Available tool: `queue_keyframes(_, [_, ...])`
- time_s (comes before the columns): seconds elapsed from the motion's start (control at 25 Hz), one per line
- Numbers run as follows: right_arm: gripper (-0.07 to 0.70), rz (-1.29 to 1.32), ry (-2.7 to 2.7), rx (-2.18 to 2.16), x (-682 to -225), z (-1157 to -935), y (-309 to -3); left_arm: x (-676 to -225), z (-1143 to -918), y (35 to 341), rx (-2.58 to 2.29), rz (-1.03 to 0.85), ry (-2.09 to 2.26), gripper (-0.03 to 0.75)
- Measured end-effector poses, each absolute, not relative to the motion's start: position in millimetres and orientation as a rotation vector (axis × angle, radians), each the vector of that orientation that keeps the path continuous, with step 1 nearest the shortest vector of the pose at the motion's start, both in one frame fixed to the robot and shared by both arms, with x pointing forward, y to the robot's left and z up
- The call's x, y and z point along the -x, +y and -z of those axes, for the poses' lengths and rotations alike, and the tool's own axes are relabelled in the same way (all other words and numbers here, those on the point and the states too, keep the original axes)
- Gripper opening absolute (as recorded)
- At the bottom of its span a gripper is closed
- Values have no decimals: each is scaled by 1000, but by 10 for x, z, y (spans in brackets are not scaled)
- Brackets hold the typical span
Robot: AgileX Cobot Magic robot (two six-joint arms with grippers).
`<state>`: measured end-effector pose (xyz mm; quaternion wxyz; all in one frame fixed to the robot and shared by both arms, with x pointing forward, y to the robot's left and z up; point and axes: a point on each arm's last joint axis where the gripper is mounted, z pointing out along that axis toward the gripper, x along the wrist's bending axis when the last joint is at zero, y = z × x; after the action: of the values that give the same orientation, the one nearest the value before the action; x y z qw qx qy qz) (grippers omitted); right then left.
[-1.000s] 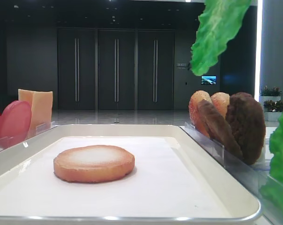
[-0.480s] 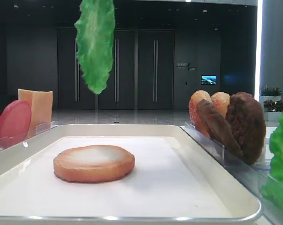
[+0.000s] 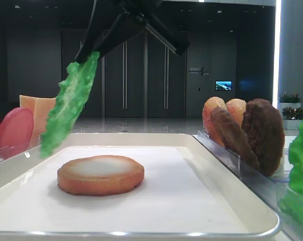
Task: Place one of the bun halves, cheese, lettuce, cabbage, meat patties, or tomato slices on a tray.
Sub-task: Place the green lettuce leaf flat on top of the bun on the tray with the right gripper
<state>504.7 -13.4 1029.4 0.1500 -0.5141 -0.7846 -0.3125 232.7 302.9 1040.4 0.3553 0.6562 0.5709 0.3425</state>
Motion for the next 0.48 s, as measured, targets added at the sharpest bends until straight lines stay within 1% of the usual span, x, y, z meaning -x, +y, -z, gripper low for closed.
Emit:
queue_keyframes(0.36, [22, 876, -2254, 1454, -5072, -10097, -26, -2327, -10404, 3029, -1695, -885, 1475, -1])
queue_keyframes(0.48, [22, 884, -2261, 1450, -5081, -10073, -12, -2327, -10404, 3029, -1695, -885, 1475, -1])
